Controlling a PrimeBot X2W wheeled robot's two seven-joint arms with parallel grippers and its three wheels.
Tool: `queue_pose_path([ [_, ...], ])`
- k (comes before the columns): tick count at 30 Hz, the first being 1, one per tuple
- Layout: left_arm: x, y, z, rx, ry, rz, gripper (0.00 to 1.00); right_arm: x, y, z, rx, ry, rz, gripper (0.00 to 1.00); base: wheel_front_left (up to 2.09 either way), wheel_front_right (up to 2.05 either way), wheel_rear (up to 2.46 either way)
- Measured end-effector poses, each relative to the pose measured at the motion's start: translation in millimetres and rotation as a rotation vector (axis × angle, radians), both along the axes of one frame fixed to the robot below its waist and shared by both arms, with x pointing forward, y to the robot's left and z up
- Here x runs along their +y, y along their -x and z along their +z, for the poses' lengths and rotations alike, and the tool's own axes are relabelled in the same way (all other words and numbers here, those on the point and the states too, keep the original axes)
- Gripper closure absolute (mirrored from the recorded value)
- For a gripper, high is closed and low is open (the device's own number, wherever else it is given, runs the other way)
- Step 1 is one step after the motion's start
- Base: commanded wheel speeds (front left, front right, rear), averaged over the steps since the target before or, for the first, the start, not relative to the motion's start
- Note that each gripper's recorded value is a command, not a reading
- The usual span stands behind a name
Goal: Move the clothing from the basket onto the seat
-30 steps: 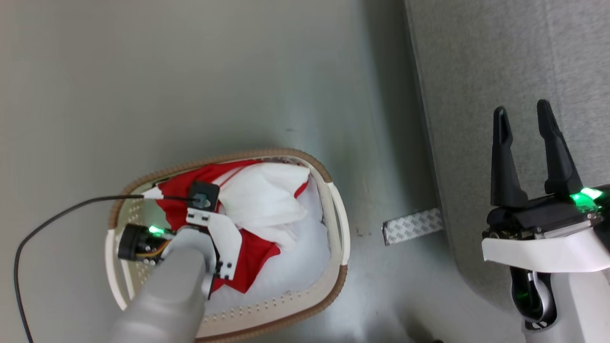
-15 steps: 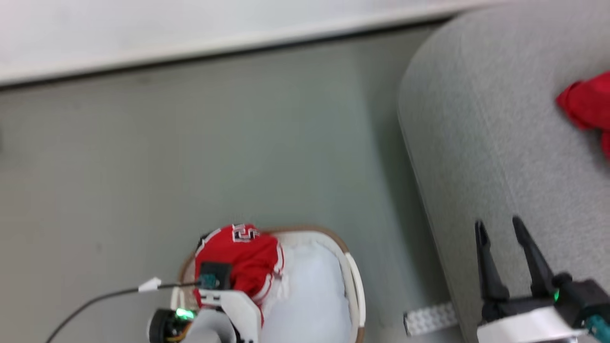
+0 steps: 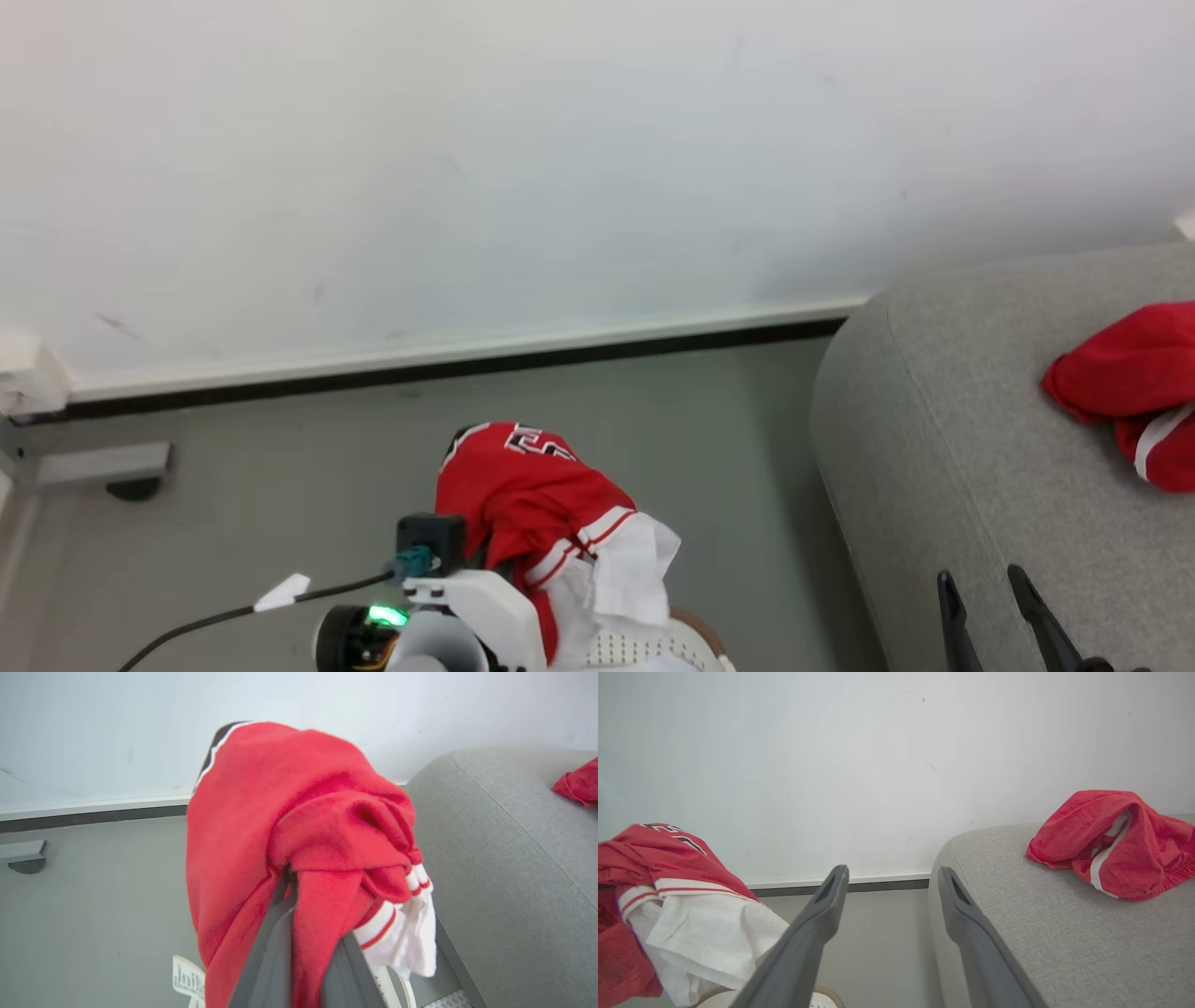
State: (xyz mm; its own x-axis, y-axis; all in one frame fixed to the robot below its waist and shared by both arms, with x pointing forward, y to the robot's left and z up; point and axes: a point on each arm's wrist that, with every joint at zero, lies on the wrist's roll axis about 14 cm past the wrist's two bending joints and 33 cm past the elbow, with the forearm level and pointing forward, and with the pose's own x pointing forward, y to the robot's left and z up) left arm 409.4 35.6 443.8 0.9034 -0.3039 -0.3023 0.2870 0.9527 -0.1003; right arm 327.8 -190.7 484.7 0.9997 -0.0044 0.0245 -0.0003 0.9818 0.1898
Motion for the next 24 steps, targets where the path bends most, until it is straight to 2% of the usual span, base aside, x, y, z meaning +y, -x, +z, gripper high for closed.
queue_pose_path([
  [9,29,1,86,-0.204,0.058,0.092,1.0,4,19,10,-0.042,0.016,0.012,0.0,0.0,0.0,0.0],
  [19,61,-6,128,-0.301,0.041,0.149,1.0,4,29,9,-0.042,0.021,0.007,0.0,0.0,0.0,0.0],
  [24,58,-6,133,-0.307,0.031,0.133,1.0,18,25,15,-0.06,0.046,0.051,0.0,0.0,0.0,0.0],
])
